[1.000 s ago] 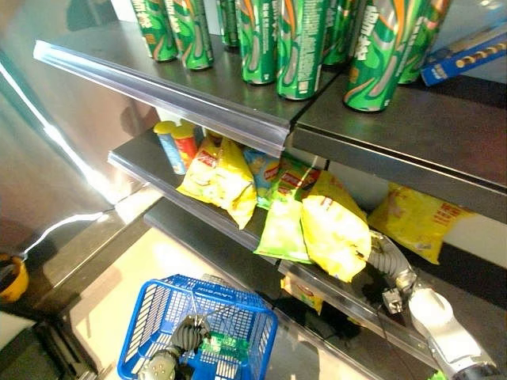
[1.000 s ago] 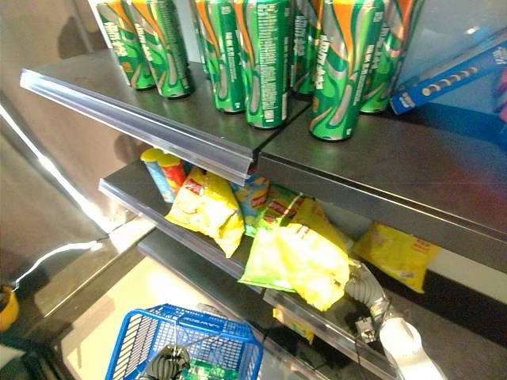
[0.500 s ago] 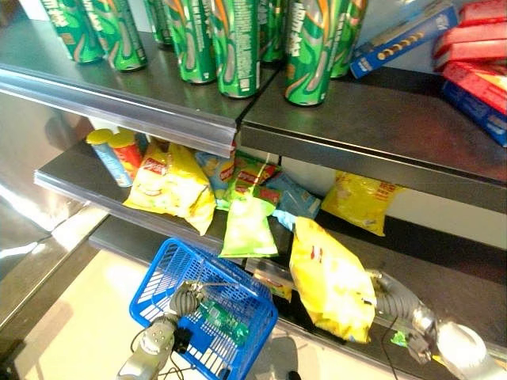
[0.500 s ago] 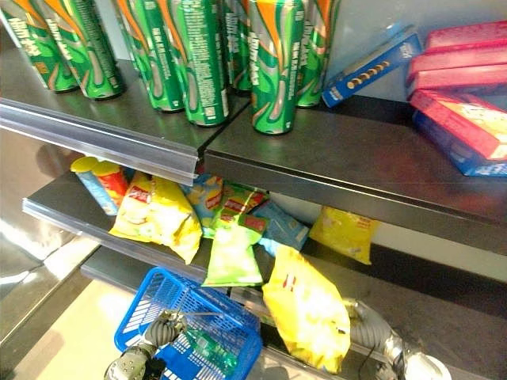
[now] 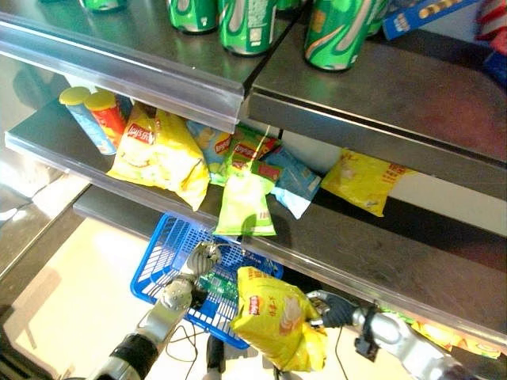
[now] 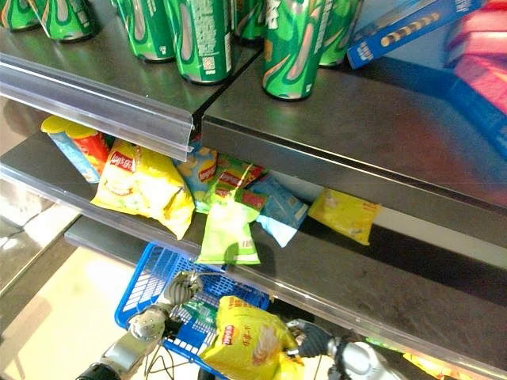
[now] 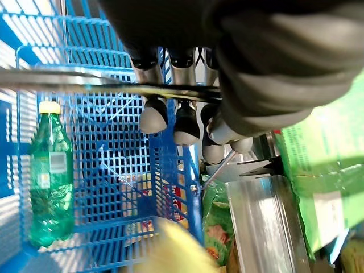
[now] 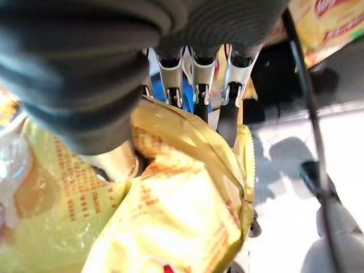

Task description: Pick up the snacks into the basket

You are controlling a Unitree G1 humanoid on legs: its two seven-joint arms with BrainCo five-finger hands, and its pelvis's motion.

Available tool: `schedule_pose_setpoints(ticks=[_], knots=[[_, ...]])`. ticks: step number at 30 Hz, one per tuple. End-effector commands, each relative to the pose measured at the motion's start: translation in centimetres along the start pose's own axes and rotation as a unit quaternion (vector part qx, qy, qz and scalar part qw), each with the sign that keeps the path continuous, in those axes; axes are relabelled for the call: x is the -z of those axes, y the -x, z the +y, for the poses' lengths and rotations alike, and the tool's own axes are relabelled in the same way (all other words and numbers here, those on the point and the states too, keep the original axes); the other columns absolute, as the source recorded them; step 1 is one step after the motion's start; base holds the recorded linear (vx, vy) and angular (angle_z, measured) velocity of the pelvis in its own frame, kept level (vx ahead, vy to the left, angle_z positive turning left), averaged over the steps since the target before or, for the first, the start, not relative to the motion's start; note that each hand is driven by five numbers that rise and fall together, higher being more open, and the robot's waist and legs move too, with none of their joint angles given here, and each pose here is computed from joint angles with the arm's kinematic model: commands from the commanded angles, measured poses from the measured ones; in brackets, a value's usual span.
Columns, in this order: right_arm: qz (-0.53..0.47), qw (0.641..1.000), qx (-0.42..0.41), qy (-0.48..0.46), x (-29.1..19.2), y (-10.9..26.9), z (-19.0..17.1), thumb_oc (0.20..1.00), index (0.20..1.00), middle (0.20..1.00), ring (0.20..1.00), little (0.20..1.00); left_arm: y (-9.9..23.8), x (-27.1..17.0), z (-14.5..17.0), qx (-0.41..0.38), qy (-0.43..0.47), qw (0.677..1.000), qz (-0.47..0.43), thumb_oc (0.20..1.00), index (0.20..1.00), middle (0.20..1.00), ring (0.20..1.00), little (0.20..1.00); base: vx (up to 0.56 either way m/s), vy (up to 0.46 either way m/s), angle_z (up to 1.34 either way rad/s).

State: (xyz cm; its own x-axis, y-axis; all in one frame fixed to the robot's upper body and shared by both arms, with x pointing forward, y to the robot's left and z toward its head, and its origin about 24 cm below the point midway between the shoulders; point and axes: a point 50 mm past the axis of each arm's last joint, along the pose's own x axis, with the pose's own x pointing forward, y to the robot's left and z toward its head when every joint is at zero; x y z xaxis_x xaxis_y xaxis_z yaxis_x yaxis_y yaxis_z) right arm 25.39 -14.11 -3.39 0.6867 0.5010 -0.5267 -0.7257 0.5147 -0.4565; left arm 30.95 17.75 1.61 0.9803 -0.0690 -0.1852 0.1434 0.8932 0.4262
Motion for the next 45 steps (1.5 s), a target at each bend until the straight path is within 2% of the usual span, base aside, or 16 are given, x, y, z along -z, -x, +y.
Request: schedule_pose_setpoints(ticks=[1,8,11,14,18,19,24,27,32,37,45], knots=[[-0.007,0.999,0.004,0.038,-1.2,-1.7,1.1,0.2,0.2,0.2,0.2,0.2,-2.0,-12.4,0.9,-0.017,0.03,0.97,-0.242,0.2,0.2,0.2,0.2,0.2,-0.04,0.008,0.03],[0.036,0.997,0.013,0.062,-1.4,-4.1,1.2,0.2,0.2,0.2,0.2,0.2,-1.3,-14.2,-1.6,0.035,0.047,0.959,-0.279,0.2,0.2,0.2,0.2,0.2,-0.03,0.005,0.08],[0.059,0.996,0.042,0.061,-2.1,-5.6,0.6,0.2,0.2,0.2,0.2,0.2,-0.3,-15.8,-3.1,0.074,0.061,0.946,-0.311,0.2,0.2,0.2,0.2,0.2,-0.02,0.01,0.18],[0.028,0.995,0.066,0.067,-4.8,-6.5,-0.5,0.2,0.2,0.2,0.2,0.2,1.6,-16.5,-4.7,0.128,0.073,0.929,-0.338,0.2,0.2,0.2,0.2,0.2,0.0,0.01,0.1],[0.012,0.994,0.079,0.07,-6.0,-6.9,-1.0,0.2,0.2,0.2,0.2,0.2,2.6,-16.5,-5.7,0.16,0.075,0.921,-0.348,0.2,0.2,0.2,0.2,0.2,0.0,0.006,0.09],[-0.004,0.993,0.098,0.066,-7.1,-7.1,-2.0,0.2,0.2,0.2,0.2,0.2,3.6,-16.4,-6.7,0.195,0.086,0.911,-0.354,0.2,0.2,0.2,0.2,0.2,0.0,-0.005,0.05],[-0.037,0.986,0.156,0.043,-9.2,-7.0,-4.8,0.2,0.2,0.2,0.2,0.2,5.4,-15.7,-7.9,0.26,0.092,0.895,-0.351,0.2,0.2,0.2,0.2,0.2,0.0,0.015,0.09],[-0.068,0.979,0.173,0.088,-11.8,-7.0,-6.4,0.2,0.2,0.2,0.2,0.2,6.1,-15.1,-8.6,0.291,0.097,0.889,-0.34,0.2,0.2,0.2,0.2,0.2,-0.01,0.016,0.07],[-0.127,0.964,0.232,0.013,-14.5,-6.3,-8.9,0.2,0.2,0.2,0.2,0.2,6.1,-14.4,-9.0,0.304,0.094,0.891,-0.325,0.2,0.2,0.2,0.2,0.2,0.0,0.016,0.11],[-0.182,0.946,0.27,-0.003,-17.5,-5.5,-10.4,0.2,0.2,0.2,0.2,0.2,6.0,-13.9,-8.7,0.296,0.096,0.896,-0.315,0.2,0.2,0.2,0.2,0.2,0.0,0.011,0.05],[-0.219,0.925,0.308,-0.039,-19.5,-4.8,-11.7,0.2,0.2,0.2,0.2,0.2,6.3,-13.7,-9.0,0.306,0.105,0.895,-0.308,0.2,0.2,0.2,0.2,0.2,0.0,0.0,0.0]])
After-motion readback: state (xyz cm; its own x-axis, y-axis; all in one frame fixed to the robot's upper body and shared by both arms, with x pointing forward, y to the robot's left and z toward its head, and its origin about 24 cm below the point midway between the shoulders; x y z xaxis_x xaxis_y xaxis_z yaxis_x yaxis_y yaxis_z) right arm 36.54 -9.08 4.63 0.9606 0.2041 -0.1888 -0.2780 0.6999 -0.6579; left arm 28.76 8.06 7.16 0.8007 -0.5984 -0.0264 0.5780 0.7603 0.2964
